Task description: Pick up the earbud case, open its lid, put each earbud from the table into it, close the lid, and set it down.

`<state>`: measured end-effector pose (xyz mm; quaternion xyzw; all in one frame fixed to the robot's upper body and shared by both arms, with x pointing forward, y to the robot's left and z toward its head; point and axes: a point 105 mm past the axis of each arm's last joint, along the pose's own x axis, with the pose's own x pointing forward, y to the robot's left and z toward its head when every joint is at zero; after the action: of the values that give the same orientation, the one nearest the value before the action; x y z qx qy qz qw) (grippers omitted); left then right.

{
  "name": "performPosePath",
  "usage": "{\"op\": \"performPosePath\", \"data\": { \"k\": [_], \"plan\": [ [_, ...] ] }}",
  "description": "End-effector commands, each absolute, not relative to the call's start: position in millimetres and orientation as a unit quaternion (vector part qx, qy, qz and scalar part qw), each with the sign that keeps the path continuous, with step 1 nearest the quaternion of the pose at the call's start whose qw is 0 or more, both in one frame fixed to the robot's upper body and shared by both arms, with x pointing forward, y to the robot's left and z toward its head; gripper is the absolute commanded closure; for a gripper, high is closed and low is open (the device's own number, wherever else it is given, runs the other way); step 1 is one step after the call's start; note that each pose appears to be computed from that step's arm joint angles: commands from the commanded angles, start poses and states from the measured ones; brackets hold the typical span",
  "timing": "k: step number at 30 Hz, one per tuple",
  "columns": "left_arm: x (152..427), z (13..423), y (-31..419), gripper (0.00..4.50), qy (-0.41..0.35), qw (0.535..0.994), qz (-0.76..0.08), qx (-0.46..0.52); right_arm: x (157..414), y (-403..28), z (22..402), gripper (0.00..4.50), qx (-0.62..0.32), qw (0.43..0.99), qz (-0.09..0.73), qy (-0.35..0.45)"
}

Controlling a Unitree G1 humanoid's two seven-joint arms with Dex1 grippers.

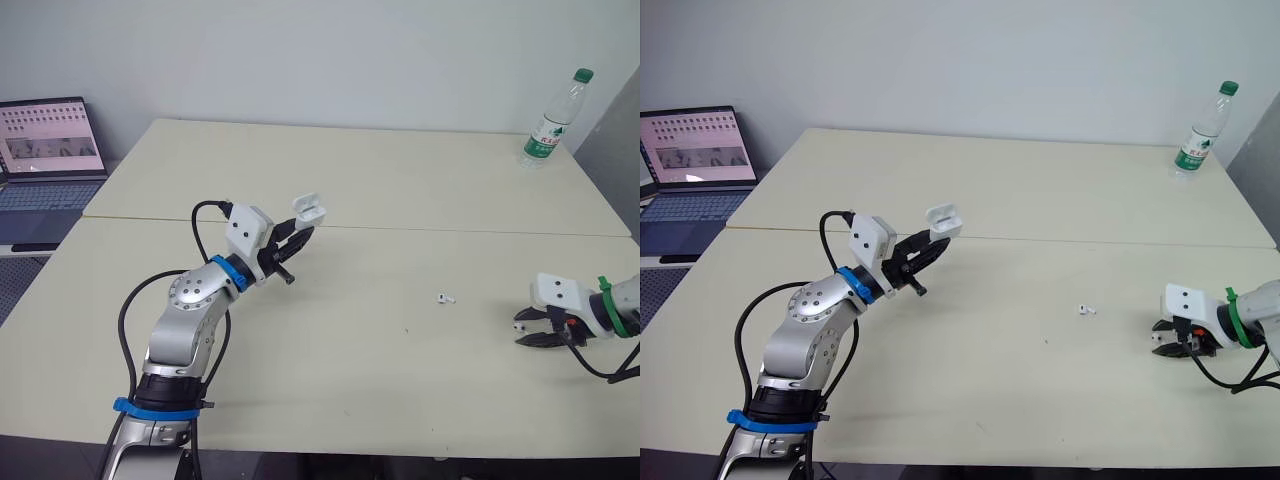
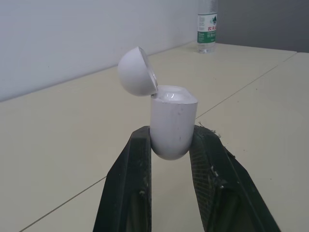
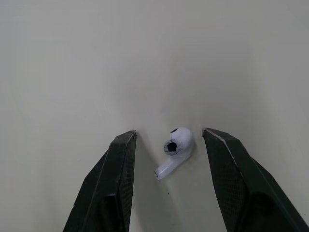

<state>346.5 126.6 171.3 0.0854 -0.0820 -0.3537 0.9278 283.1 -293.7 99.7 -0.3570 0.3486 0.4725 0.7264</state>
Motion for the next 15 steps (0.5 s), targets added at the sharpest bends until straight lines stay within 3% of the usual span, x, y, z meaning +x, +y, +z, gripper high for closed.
{"op": "performPosePath", "data": {
  "k": [1, 15],
  "plan": [
    [343.5, 184.9, 121.9, 3.75, -0.109, 0.921, -0.362, 0.094, 292.2, -296.6, 112.3, 2.26, -0.367, 0.739, 0.455, 0.335],
    [343.0, 183.4, 121.2, 3.75, -0.110, 0.920, -0.364, 0.092, 300.3, -305.4, 117.7, 2.26, -0.375, 0.743, 0.439, 0.338]
  ]
}}
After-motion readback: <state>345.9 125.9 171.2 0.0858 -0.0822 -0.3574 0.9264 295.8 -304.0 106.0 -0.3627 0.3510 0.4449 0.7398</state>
